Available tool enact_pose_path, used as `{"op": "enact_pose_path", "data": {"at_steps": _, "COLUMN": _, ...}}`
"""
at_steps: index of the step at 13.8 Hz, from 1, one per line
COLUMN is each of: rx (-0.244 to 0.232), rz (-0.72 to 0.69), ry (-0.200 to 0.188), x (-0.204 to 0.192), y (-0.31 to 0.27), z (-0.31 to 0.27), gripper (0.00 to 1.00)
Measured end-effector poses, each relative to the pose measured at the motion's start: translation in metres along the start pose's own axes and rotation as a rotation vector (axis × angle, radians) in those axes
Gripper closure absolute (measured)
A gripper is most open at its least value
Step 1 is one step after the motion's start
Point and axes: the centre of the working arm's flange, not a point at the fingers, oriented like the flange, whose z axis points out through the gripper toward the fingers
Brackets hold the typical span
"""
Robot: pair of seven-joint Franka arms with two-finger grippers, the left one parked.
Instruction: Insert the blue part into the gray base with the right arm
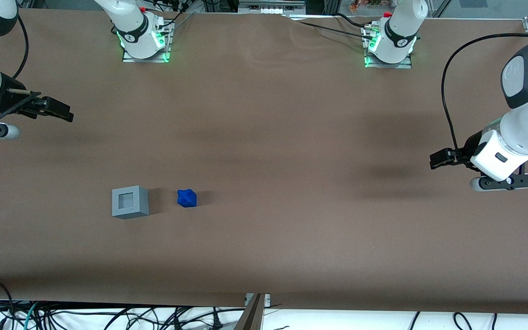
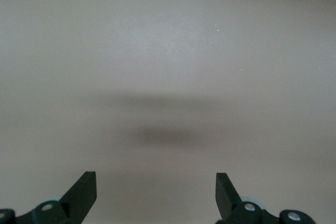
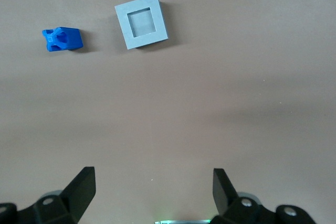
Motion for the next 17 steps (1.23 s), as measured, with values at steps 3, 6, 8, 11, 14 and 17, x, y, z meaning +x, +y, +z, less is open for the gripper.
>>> {"op": "enact_pose_path", "data": {"at_steps": 3, "rx": 0.0, "rz": -0.026, "ry": 0.0, "x": -0.0001, "y": -0.0009, "z": 0.0, "gripper": 0.01}}
{"op": "enact_pose_path", "data": {"at_steps": 6, "rx": 0.0, "rz": -0.063, "ry": 0.001, "x": 0.0, "y": -0.0009, "z": -0.0001, "gripper": 0.01}}
{"op": "enact_pose_path", "data": {"at_steps": 8, "rx": 0.0, "rz": -0.072, "ry": 0.002, "x": 0.0001, "y": -0.0009, "z": -0.0001, "gripper": 0.01}}
{"op": "enact_pose_path", "data": {"at_steps": 11, "rx": 0.0, "rz": -0.073, "ry": 0.002, "x": 0.0001, "y": -0.0009, "z": -0.0002, "gripper": 0.01}}
{"op": "enact_pose_path", "data": {"at_steps": 14, "rx": 0.0, "rz": -0.075, "ry": 0.002, "x": 0.0001, "y": -0.001, "z": -0.0002, "gripper": 0.01}}
{"op": "enact_pose_path", "data": {"at_steps": 17, "rx": 0.0, "rz": -0.076, "ry": 0.002, "x": 0.0001, "y": -0.001, "z": -0.0002, "gripper": 0.01}}
